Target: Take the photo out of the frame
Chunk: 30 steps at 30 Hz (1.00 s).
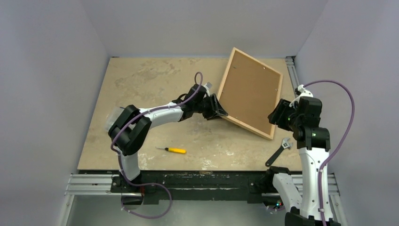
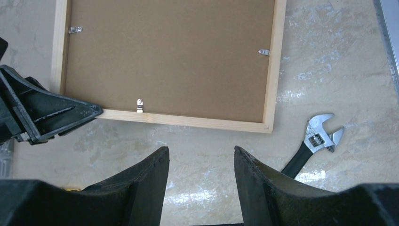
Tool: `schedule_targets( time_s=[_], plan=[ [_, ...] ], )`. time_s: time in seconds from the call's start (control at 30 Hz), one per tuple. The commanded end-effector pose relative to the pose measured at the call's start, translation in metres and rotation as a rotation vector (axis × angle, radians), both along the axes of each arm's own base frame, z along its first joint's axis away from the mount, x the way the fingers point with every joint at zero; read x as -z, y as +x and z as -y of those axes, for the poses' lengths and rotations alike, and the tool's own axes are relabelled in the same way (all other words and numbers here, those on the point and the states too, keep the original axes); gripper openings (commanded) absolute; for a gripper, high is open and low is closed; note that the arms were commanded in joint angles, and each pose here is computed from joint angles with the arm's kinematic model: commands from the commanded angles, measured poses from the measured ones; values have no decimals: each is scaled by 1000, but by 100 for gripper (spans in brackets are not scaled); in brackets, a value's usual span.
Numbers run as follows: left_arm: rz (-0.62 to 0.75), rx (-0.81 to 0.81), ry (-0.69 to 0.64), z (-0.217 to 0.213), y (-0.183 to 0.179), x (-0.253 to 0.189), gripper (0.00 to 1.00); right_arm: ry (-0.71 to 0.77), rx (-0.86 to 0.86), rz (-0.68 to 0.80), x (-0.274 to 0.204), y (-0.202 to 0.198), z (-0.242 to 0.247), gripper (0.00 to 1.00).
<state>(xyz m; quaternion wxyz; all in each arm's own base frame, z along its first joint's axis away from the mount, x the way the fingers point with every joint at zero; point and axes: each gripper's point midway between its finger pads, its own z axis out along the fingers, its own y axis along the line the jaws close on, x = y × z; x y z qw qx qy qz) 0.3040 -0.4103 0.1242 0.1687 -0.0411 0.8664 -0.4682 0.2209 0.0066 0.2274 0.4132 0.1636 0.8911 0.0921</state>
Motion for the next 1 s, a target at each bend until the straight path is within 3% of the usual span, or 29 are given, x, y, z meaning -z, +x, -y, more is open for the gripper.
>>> schedule_targets(
  time_s=[0.0, 0.13, 0.2, 0.33, 0.4, 0.53, 0.7, 0.8, 0.97],
  plan=[
    [-46, -101, 296, -64, 14, 74, 43, 1, -21, 34, -6, 2, -3, 52],
    [-32, -98, 300, -70, 14, 71, 58, 5, -23, 38, -7, 2, -4, 52],
    [-15, -106, 314, -76, 14, 69, 70, 9, -24, 40, -6, 1, -5, 51],
    [-3, -107, 342, -86, 7, 66, 77, 14, -32, 42, -5, 1, -6, 51],
    [8, -101, 350, -91, 3, 63, 91, 19, -39, 42, -5, 2, -8, 52],
    [52, -92, 415, -111, -6, 50, 93, 46, -63, 38, -4, 3, -14, 52],
    [123, -116, 535, -159, -32, 31, 86, 123, -106, 25, 6, 2, -29, 52],
    [71, -192, 620, -195, -54, 32, 83, 183, -133, 30, 12, 0, -41, 52],
    [-42, -397, 632, -241, -94, 31, 89, 307, -204, 19, 26, -3, -75, 52]
  ],
)
